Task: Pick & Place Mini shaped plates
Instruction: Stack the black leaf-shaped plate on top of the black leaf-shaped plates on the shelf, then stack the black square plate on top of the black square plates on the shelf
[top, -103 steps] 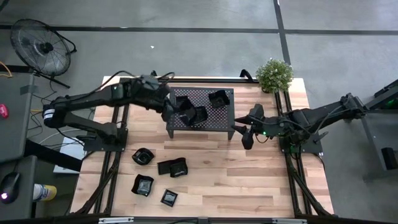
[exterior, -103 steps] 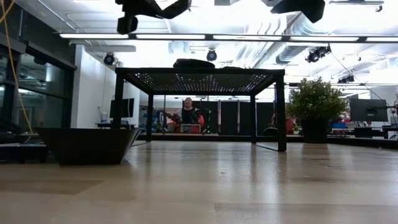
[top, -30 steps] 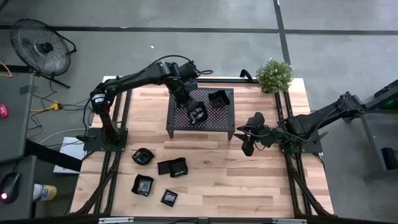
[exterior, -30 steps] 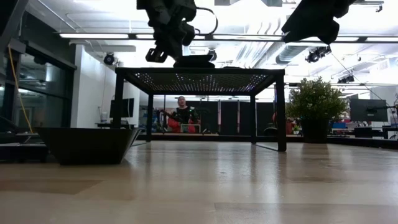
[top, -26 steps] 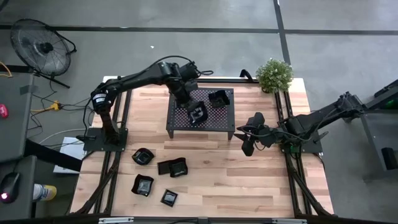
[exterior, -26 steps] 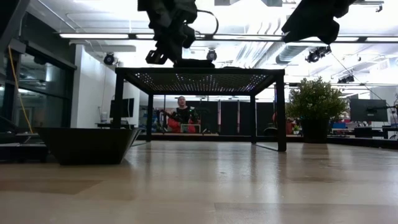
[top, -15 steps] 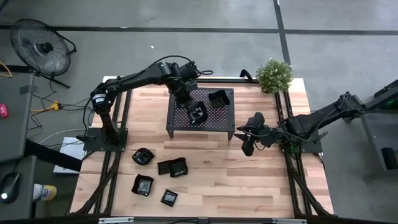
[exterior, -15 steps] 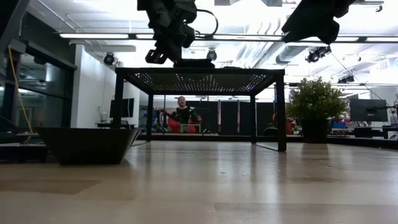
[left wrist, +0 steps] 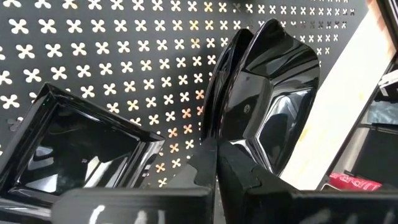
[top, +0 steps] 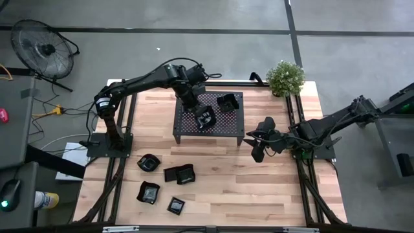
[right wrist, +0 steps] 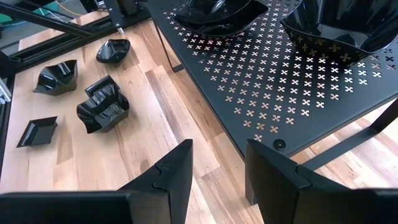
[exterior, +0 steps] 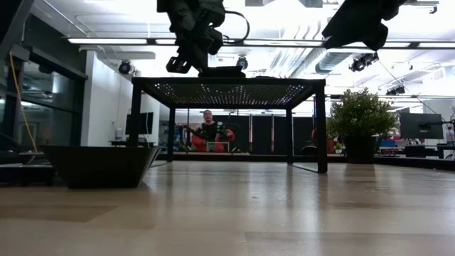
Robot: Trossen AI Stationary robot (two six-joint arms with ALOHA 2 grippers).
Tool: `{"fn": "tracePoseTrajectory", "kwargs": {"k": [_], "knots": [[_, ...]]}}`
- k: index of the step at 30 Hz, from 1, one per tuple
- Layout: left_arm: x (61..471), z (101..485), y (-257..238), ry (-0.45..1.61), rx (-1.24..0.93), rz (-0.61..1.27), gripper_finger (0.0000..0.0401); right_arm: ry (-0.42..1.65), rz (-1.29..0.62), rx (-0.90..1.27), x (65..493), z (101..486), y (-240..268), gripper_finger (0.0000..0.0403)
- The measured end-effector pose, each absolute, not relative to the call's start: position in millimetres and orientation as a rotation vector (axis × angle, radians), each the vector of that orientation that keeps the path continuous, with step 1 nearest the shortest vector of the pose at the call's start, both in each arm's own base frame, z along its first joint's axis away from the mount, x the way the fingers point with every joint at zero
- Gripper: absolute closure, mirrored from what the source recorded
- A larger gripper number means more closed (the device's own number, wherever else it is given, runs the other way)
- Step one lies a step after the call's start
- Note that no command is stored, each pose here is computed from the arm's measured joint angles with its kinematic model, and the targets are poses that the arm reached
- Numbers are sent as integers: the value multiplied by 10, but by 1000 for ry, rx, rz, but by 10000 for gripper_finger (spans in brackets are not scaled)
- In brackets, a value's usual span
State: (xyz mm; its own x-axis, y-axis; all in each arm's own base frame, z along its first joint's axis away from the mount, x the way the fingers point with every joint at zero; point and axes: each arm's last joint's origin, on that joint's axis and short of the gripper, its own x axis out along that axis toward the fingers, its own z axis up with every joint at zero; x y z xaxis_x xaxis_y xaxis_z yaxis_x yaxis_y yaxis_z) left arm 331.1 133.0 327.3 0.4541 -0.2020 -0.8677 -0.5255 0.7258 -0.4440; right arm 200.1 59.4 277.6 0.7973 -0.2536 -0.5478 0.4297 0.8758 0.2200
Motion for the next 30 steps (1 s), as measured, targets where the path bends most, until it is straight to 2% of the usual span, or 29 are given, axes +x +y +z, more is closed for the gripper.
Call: {"fn": "tracePoseTrajectory", "kwargs": {"k": [7, 17, 30], "knots": [[3309, 3273, 1328, 1111, -772, 223, 396, 533, -374, 345, 2001, 2776, 594, 261], [3312, 3273, 1336, 1106, -755, 242, 338, 533, -375, 344, 2001, 2776, 593, 261], [3279, 3340, 1325, 1103, -726, 232, 337, 533, -375, 344, 2001, 2776, 593, 261]]}}
